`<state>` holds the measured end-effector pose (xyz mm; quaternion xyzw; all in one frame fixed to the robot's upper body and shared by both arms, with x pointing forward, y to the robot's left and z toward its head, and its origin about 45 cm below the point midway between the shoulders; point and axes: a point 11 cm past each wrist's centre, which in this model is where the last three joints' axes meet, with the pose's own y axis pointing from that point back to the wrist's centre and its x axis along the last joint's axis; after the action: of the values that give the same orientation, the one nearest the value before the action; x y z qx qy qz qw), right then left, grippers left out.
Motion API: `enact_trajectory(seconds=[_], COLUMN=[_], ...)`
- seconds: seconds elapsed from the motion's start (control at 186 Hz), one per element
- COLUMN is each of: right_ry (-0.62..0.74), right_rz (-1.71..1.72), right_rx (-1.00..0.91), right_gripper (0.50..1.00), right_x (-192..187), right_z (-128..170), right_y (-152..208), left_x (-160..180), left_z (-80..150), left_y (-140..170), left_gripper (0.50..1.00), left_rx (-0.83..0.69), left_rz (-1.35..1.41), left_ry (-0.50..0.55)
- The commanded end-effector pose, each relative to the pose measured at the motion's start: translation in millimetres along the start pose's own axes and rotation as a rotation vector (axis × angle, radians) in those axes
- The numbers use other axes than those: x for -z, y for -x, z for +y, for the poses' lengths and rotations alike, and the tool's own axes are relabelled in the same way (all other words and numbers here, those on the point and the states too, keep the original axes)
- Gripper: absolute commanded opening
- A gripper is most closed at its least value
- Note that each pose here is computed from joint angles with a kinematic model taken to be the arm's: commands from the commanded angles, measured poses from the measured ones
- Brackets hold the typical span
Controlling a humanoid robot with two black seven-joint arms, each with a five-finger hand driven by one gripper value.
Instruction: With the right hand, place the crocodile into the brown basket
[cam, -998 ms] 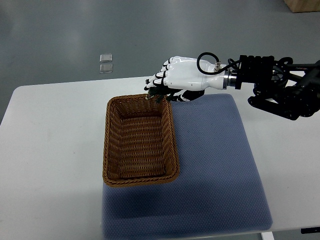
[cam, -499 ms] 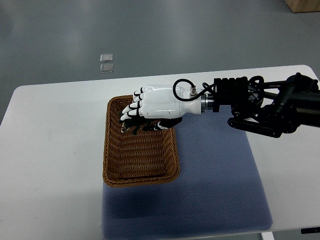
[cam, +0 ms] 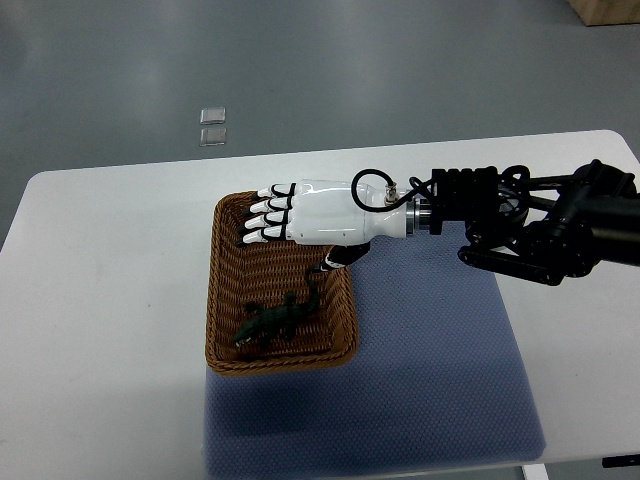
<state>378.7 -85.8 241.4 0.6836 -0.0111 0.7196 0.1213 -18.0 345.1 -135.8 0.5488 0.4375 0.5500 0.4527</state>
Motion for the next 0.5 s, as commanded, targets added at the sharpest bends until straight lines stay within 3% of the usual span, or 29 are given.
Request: enact_trajectory(seconds=[0.0,0.134,0.279,0.493], right_ry=[0.010,0.080,0.173,0.375], right_rz=[-0.007,-0.027,-0.208,-0.518], right_rx=[-0.006,-0.073,-0.120,-0.245], right_gripper=[0.924,0.924,0.924,0.924], right_x=[-2.0,-19.4,-28.2,-71.0], right_z=[1.1,5.8,16.6,65.2], right_y=[-1.3,-18.4,-9.5,-18.8], left_x=[-0.1,-0.1,-0.1,-0.1], left_z=[0.0,0.0,0.0,0.0], left_y=[0.0,0.0,0.0,0.0], left_gripper=[1.000,1.000,1.000,1.000], left_rx=[0.000,0.000,0.000,0.000], left_rz=[0.000,0.000,0.000,0.000], left_ry=[0.000,0.000,0.000,0.000])
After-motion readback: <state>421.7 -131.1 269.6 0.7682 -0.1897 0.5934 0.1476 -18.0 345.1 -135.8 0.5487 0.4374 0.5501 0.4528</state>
